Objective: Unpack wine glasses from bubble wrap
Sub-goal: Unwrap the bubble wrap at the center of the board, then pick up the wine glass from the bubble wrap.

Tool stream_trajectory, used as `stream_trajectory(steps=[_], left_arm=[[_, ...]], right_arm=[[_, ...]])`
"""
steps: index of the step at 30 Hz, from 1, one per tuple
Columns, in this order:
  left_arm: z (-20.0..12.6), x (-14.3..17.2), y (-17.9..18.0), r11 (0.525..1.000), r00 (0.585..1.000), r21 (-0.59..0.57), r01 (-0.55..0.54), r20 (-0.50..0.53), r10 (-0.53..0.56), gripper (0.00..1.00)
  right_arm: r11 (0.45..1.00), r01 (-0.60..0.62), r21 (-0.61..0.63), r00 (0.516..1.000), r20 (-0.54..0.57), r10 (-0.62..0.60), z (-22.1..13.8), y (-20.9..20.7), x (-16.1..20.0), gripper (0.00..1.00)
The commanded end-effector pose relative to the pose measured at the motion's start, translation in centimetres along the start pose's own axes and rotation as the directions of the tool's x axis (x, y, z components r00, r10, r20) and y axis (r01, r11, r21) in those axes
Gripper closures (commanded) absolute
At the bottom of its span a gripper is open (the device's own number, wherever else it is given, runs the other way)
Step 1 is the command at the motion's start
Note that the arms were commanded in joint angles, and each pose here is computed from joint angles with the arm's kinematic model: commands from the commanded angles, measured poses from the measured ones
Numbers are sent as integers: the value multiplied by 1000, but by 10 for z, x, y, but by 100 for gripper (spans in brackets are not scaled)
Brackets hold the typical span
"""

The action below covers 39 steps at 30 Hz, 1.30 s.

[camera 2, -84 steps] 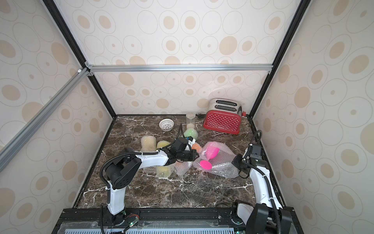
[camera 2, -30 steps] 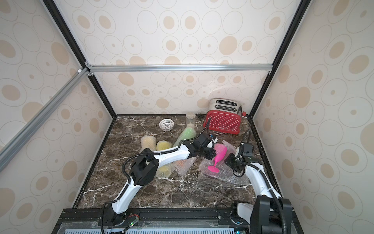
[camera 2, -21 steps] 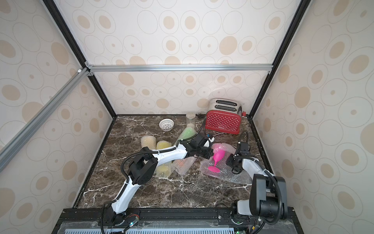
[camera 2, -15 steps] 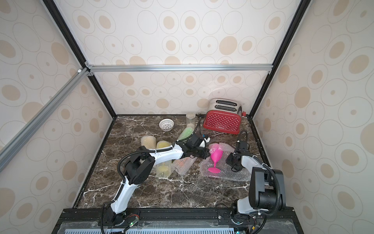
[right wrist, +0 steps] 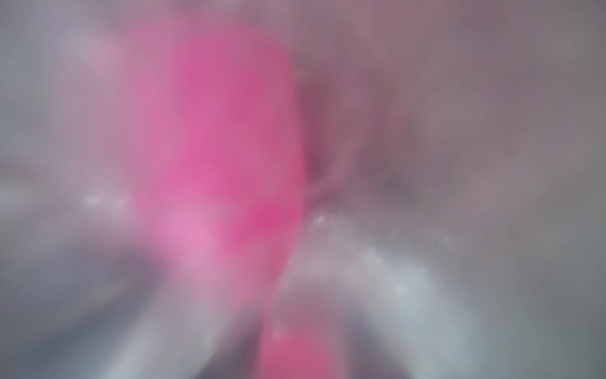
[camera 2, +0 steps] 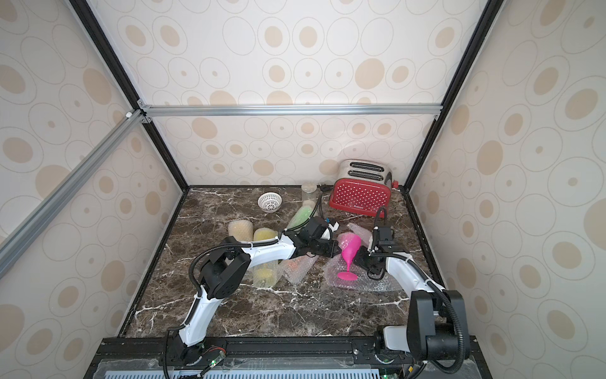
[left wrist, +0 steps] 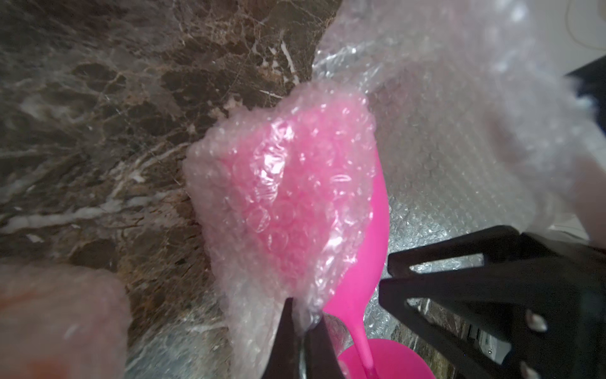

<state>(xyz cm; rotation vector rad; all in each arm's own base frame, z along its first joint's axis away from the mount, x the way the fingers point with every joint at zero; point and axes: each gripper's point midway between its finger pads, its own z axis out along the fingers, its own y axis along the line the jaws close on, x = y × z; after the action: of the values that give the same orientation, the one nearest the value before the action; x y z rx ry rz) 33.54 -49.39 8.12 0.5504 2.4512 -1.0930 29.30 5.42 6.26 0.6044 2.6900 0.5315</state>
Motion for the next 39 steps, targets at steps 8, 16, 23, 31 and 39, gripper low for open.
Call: stream_trajectory(steps=[8, 16, 23, 31, 39], left_arm=[[-13, -14, -20, 998, 999, 64, 19, 41, -21, 100], [-17, -13, -18, 998, 998, 56, 35, 45, -37, 100], [-28, -12, 1, 998, 996, 14, 66, 63, -67, 100], [-38, -10, 20, 994, 991, -22, 105, 81, -103, 100], [-42, -9, 24, 989, 985, -22, 143, 103, -140, 100]], right_arm=[[1000, 2, 10, 994, -111, -1, 32, 3, 25, 60], [996, 15, 86, 996, -85, -8, 30, -10, 21, 82], [987, 16, 157, 999, -31, -11, 6, -28, 12, 95], [982, -37, 187, 999, 4, 36, -16, -53, 5, 98], [972, -51, 228, 998, 31, 46, -30, -72, -4, 98]])
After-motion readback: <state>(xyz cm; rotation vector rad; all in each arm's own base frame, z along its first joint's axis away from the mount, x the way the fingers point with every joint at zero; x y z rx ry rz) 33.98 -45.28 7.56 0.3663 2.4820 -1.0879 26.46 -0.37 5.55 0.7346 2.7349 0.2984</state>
